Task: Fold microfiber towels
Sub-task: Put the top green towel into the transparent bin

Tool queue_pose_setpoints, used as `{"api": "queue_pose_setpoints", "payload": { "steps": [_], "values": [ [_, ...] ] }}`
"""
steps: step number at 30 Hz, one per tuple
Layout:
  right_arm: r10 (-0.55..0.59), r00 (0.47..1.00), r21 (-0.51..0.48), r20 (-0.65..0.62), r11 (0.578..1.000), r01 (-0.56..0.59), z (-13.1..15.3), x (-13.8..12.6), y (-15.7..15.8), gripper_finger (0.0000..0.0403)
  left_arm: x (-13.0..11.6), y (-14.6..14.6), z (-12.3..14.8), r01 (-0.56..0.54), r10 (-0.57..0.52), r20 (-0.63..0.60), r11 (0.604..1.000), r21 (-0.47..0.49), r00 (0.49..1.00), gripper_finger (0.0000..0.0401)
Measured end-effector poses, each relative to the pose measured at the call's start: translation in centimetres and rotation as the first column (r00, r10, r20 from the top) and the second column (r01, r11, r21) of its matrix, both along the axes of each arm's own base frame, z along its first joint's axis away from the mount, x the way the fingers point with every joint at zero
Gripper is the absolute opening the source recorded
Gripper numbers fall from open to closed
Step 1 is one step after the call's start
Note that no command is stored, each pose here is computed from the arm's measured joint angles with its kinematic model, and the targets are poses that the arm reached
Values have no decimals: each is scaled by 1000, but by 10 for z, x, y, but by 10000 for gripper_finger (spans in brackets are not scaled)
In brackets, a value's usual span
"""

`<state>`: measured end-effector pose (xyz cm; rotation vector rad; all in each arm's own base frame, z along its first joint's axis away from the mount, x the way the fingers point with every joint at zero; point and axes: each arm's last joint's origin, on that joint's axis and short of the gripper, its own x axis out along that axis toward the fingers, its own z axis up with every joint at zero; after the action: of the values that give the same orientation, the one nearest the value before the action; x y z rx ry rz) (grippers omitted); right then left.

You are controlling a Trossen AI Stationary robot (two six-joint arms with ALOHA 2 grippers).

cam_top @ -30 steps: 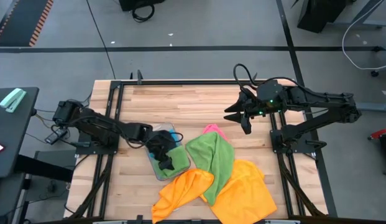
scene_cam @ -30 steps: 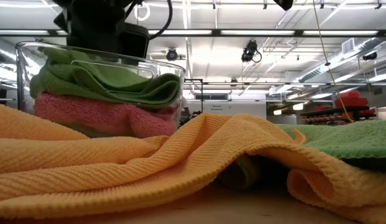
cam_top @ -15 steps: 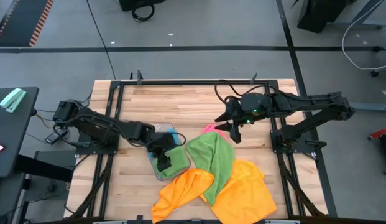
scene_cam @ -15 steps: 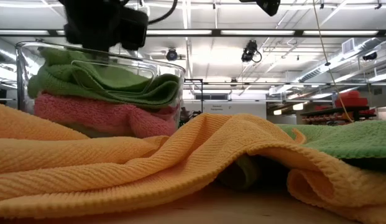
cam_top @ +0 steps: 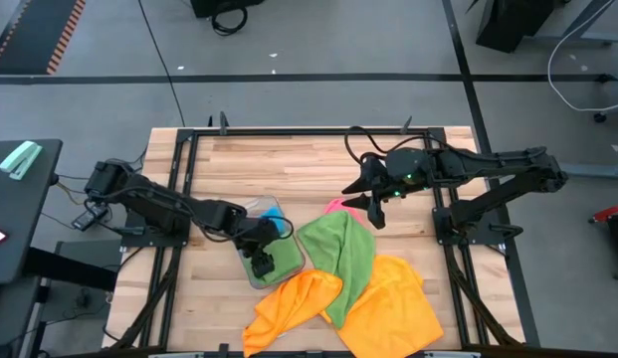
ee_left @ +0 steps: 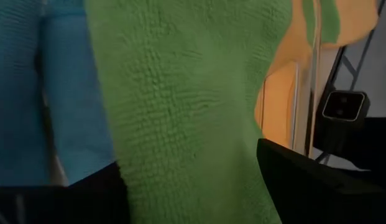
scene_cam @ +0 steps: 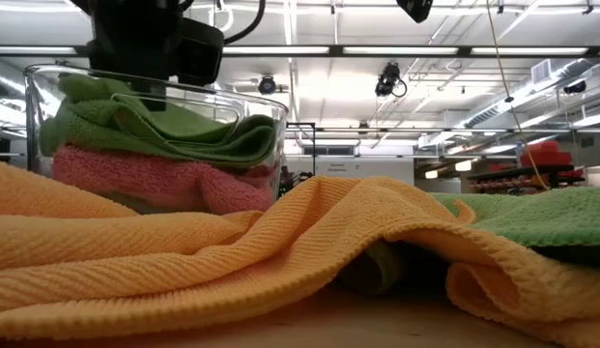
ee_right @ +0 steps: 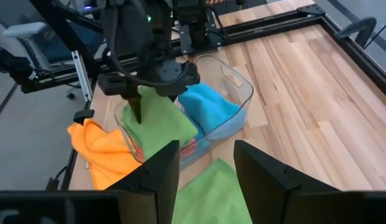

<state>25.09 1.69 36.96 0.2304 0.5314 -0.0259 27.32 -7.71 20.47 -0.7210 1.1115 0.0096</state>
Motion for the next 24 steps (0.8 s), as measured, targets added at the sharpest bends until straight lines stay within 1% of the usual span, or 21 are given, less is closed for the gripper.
{"api": "queue_pose_setpoints", "payload": {
  "steps": [4, 8, 11, 14, 16, 18, 20, 24],
  "values": [
    [0, 1000, 1, 0, 1000, 0, 0, 0, 0, 161, -2, 1, -1, 18, -18, -15, 1000, 17, 1000, 272],
    [-7, 1000, 12, -1, 1000, 7, 0, 0, 0, 161, -3, 5, 5, 9, -9, 13, 1000, 11, 1000, 272],
    [-8, 1000, 13, 0, 1000, 8, 0, 0, 0, 161, -6, 9, 8, 9, -9, 11, 999, 36, 1000, 272],
    [-7, 1000, 14, 5, 1000, 7, 1, 0, 0, 161, -10, 14, 11, -23, 23, 10, 996, 81, 1000, 272],
    [-5, 1000, 10, 9, 1000, 5, 1, 0, 0, 161, -9, 15, 12, -33, 31, 21, 995, 89, 999, 272],
    [-5, 1000, 10, 10, 1000, 5, 1, 0, 0, 161, -9, 14, 11, -33, 32, 13, 995, 89, 999, 272],
    [-5, 1000, 11, 11, 1000, 5, 1, 0, 0, 161, -7, 9, 11, -41, 39, 24, 997, 68, 999, 270],
    [-5, 1000, 12, 14, 1000, 5, 1, 1, 0, 161, -9, -1, 11, -15, 14, 27, 998, 58, 1000, 264]
  ]
}}
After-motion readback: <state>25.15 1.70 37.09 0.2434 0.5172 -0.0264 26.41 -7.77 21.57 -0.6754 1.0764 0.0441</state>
